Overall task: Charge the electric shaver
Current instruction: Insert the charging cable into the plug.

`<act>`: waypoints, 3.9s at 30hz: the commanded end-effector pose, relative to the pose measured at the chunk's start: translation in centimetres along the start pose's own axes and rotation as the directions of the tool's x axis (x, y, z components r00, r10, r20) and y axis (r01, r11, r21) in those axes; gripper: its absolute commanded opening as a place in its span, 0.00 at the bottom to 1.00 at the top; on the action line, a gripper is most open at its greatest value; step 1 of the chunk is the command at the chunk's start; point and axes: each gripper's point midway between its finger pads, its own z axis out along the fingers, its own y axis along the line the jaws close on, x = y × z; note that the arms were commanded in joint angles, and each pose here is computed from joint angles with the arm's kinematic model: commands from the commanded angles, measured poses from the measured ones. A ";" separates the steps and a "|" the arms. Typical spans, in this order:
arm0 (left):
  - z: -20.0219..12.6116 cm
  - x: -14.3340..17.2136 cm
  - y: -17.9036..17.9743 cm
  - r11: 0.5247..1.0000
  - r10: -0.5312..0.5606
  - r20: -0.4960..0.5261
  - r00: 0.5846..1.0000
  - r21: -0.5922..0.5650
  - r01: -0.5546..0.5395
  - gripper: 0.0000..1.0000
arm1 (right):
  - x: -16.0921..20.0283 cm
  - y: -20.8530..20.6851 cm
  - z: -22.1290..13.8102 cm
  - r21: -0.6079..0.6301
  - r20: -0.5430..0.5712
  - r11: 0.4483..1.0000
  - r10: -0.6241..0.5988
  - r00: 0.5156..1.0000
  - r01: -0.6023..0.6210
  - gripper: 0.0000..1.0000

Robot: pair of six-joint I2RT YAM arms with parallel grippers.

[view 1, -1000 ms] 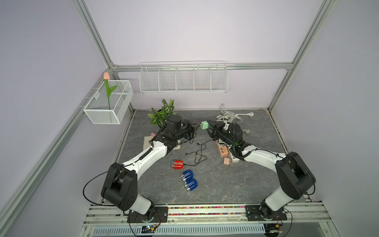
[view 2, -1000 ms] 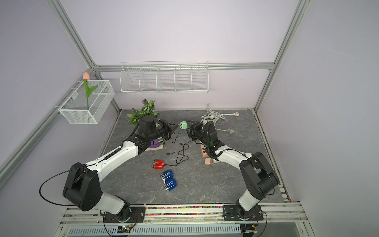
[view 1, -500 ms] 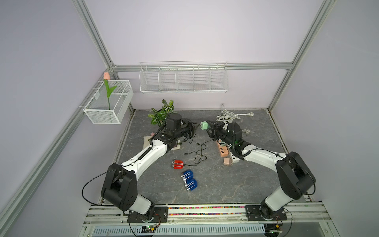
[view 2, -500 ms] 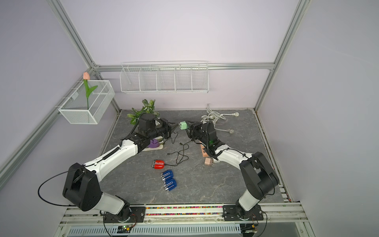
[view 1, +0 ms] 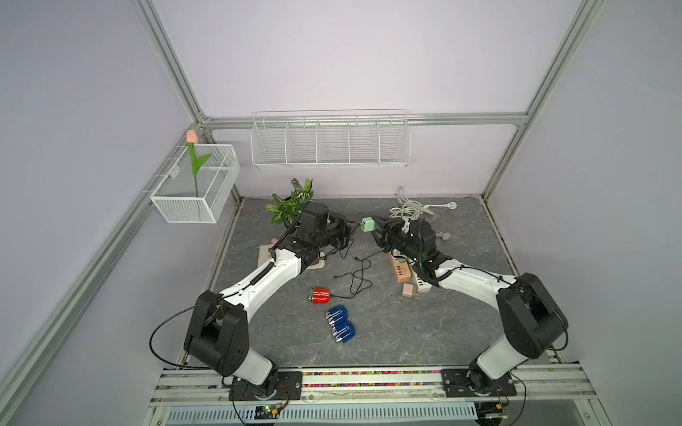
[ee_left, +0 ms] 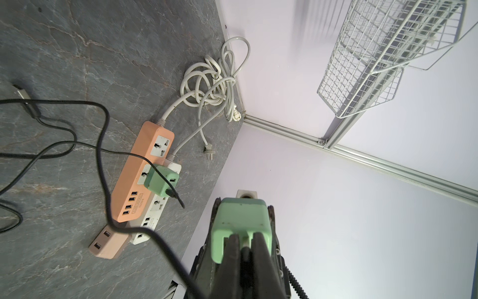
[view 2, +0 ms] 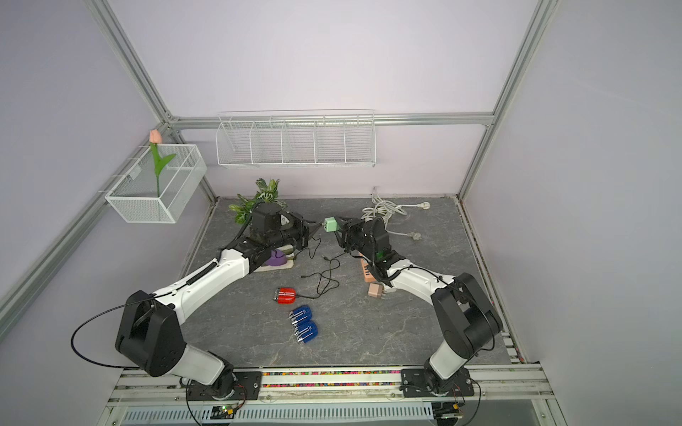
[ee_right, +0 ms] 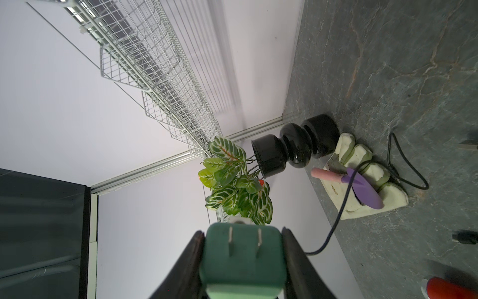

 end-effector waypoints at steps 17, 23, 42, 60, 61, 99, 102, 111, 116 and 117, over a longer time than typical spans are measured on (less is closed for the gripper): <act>0.6 1.1 -0.8 0.998 0.051 -0.045 0.998 -0.019 -0.052 0.00 | 1.8 0.1 0.3 -0.005 -0.066 0.999 0.032 0.997 -0.032 0.08; 0.8 0.7 -0.1 0.996 0.065 -0.029 0.997 -0.058 -0.067 0.00 | 2.4 1.0 0.3 -0.012 -0.080 0.999 0.031 0.996 -0.032 0.07; 2.3 0.7 0.7 0.996 0.075 -0.030 0.997 -0.047 -0.076 0.00 | 4.5 3.3 0.3 -0.044 -0.091 0.997 0.055 0.994 -0.060 0.07; 3.5 2.5 0.5 0.998 0.050 -0.088 0.995 -0.019 -0.052 0.00 | 4.5 5.0 0.4 -0.117 -0.090 0.992 0.026 0.996 -0.036 0.07; 3.5 2.3 0.6 0.998 0.052 -0.080 0.995 -0.018 -0.054 0.00 | 4.4 5.0 0.4 -0.113 -0.087 0.993 0.027 0.996 -0.037 0.07; -3.3 0.8 0.4 0.581 0.784 -0.113 0.610 -0.208 -0.787 0.75 | -1.8 -3.1 -4.2 0.476 -0.191 0.868 0.260 0.947 -0.143 0.07; -2.3 2.1 -0.7 0.503 0.854 -0.108 0.508 -0.073 -0.861 0.75 | -1.6 -3.0 -4.6 0.494 -0.242 0.858 0.293 0.925 -0.142 0.07; 1.7 6.5 -0.8 0.435 0.887 -0.230 0.400 0.128 -0.891 0.68 | -1.4 -2.7 -4.6 0.514 -0.275 0.847 0.311 0.910 -0.135 0.07; 2.8 6.6 -0.3 0.439 0.884 -0.231 0.406 0.111 -0.892 0.65 | -1.5 -2.3 -4.2 0.496 -0.278 0.854 0.331 0.902 -0.160 0.07; 2.9 6.5 -0.4 0.442 0.884 -0.223 0.411 0.111 -0.890 0.64 | -1.5 -2.3 -4.2 0.491 -0.275 0.855 0.335 0.901 -0.168 0.07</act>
